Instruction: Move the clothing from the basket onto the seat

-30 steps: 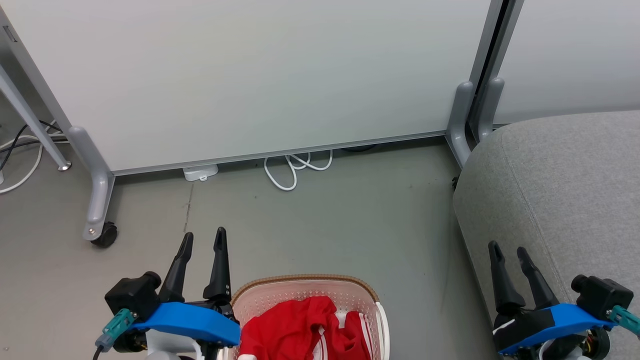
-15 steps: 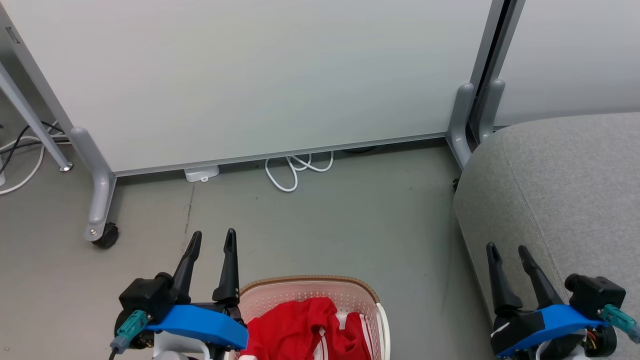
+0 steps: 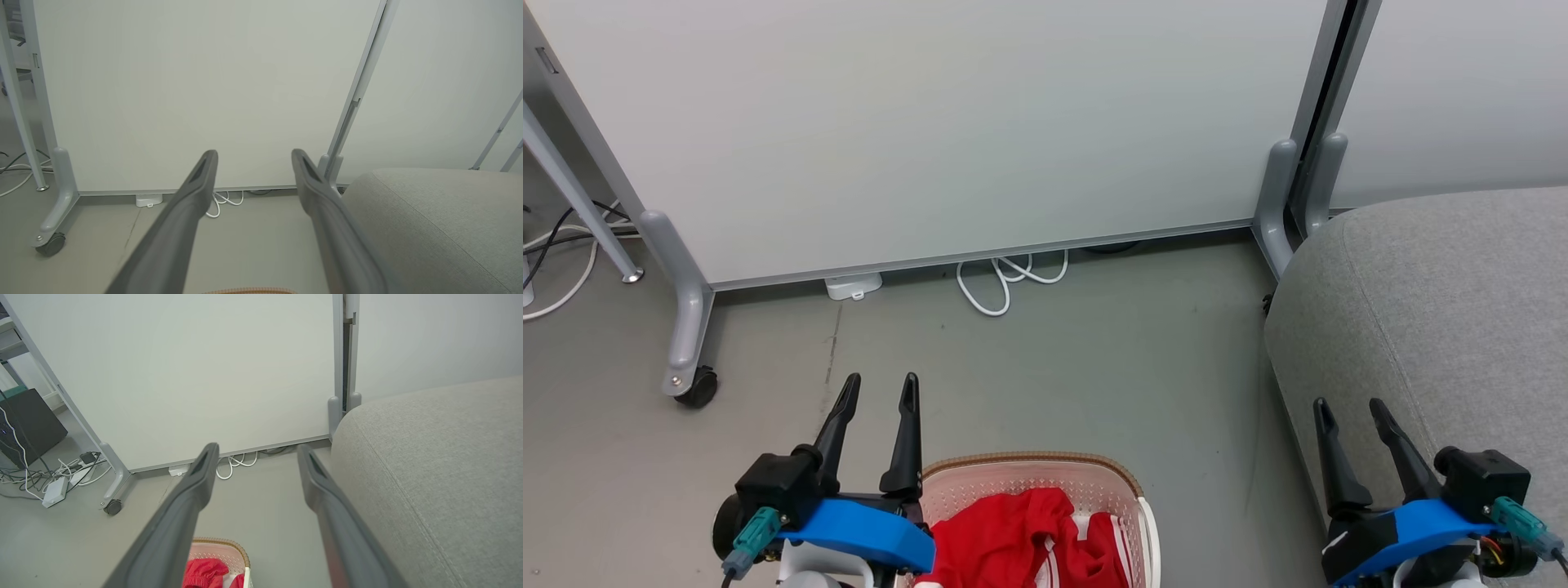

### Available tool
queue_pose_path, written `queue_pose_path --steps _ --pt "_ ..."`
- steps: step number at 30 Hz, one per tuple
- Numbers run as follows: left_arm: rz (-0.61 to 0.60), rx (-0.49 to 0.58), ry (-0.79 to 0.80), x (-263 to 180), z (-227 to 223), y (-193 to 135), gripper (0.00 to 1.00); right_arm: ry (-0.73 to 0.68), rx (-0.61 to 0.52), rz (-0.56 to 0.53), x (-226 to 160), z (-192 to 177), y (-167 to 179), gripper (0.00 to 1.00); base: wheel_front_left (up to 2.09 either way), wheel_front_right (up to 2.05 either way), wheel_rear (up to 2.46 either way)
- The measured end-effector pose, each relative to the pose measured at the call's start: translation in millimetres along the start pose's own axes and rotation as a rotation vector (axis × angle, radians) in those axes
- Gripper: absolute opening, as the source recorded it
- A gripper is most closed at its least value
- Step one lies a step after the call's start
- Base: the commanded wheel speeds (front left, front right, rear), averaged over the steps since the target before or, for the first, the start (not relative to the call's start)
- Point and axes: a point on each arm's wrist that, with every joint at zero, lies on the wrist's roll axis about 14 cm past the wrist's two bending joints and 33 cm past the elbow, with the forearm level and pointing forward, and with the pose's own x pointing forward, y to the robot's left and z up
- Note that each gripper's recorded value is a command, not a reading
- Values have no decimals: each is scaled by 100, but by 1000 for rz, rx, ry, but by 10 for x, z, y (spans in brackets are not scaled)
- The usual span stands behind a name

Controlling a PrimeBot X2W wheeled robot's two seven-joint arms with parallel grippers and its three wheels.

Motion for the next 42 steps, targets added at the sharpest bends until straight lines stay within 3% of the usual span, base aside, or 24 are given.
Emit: queue_pose_path --steps 14,31,42 --pt "-11 46 -10 -8 3 -17 100 -7 -83 13 -6 12 14 100 0 0 0" --pt "-10 46 7 3 -54 -7 100 0 -81 8 -4 -13 -2 100 0 0 0" --pt "-41 71 150 215 -531 -6 100 18 -86 8 233 -91 -31 100 0 0 0"
